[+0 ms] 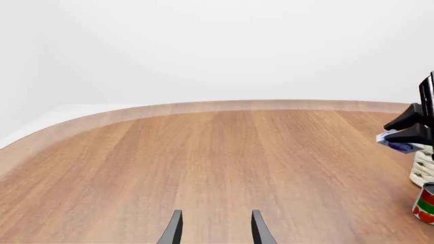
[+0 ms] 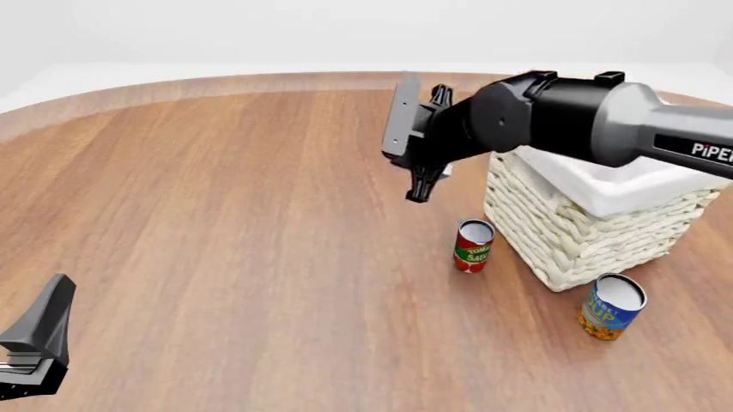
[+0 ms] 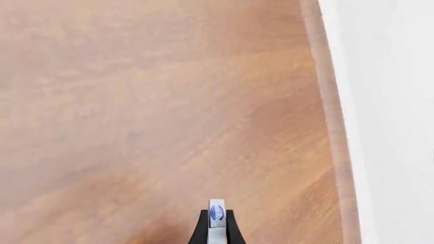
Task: Pick up the alphabet soup and the cream cheese box, and put them in the basket.
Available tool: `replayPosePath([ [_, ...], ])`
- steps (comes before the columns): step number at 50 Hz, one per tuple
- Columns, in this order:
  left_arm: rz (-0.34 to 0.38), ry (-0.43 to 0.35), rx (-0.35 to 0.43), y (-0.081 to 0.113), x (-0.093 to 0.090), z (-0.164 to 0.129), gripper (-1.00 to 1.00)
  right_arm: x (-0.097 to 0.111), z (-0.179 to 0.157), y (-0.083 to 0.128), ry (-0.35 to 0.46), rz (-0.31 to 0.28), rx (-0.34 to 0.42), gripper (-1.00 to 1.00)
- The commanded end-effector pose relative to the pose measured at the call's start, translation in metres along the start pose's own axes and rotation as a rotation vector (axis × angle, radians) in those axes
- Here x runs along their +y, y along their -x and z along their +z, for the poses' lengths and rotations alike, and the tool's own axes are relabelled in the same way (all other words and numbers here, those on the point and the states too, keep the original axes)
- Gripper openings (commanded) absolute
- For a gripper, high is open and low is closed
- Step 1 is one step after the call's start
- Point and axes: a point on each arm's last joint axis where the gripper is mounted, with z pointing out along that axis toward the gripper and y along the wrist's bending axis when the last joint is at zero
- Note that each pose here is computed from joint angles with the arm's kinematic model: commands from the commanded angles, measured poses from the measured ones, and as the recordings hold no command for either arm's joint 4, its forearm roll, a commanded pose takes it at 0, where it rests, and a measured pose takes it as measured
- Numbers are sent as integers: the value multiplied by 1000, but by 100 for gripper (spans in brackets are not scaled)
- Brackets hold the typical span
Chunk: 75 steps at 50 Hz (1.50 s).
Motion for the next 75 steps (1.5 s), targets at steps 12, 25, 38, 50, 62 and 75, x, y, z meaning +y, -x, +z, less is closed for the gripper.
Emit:
replayPosePath([
  [12,0,0,0,0,0,0,100,0,-56,40,-33,174,-120,-100],
  [25,0,0,0,0,0,0,100,11,-89,57,-16,268,-186,-100],
  [38,0,0,0,0,0,0,100,16,-117,67,2,414,-241,-100],
  [50,0,0,0,0,0,0,100,17,-125,66,5,454,-249,-100],
  [62,0,0,0,0,0,0,100,15,-129,67,0,454,-261,-100],
  [75,0,0,0,0,0,0,100,15,-142,59,-11,512,-263,-100],
])
